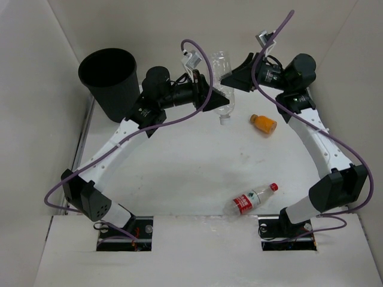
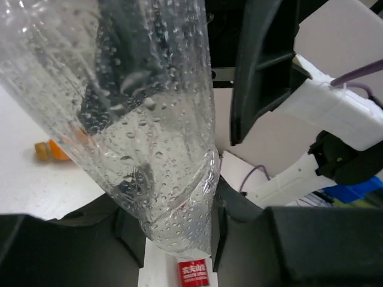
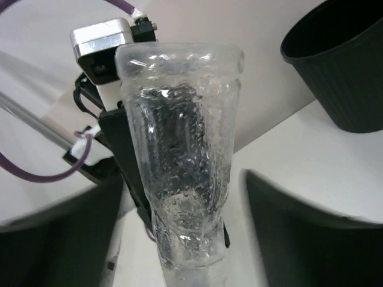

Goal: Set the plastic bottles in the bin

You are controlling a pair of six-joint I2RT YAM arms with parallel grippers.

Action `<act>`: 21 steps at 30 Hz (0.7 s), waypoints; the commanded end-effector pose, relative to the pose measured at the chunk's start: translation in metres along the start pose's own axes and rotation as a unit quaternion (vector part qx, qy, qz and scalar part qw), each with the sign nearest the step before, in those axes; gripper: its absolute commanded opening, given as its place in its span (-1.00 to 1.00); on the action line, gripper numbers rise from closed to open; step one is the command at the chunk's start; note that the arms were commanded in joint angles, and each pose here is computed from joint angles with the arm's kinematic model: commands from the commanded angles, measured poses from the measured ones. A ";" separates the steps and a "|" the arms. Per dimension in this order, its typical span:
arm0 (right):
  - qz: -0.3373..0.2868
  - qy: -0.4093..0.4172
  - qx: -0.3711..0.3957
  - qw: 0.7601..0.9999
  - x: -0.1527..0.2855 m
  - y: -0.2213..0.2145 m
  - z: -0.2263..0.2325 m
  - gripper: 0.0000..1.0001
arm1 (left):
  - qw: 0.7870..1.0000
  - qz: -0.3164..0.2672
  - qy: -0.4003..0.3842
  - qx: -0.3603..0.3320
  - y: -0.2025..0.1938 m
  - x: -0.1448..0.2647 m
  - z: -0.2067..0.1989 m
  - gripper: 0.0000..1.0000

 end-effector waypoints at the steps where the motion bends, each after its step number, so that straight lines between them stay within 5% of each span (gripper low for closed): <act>1: -0.011 0.016 0.037 0.999 0.007 0.011 0.018 1.00 | 0.998 -0.017 -0.013 -0.058 0.019 0.004 -0.012 -0.77; 7: -0.055 -0.096 0.071 0.991 0.068 0.034 -0.038 1.00 | 0.977 -0.042 0.136 -0.156 0.065 0.080 0.070 -0.86; 14: -0.076 -0.215 0.080 0.970 0.145 0.031 -0.078 1.00 | 0.875 -0.166 0.343 -0.299 0.202 0.249 0.136 -0.87; 21: -0.065 -0.241 0.069 0.966 0.154 0.003 -0.061 1.00 | 0.801 -0.224 0.432 -0.350 0.259 0.340 0.186 -0.87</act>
Point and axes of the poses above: each gripper's point midway between its finger pads, its own x axis back along the fingers, its own z axis along the line the jaws close on, y = z × x, the point moved 2 cm from there along x, back along the fingers, and after that the axes turned 11 degrees about x, right-handed, at the moved point
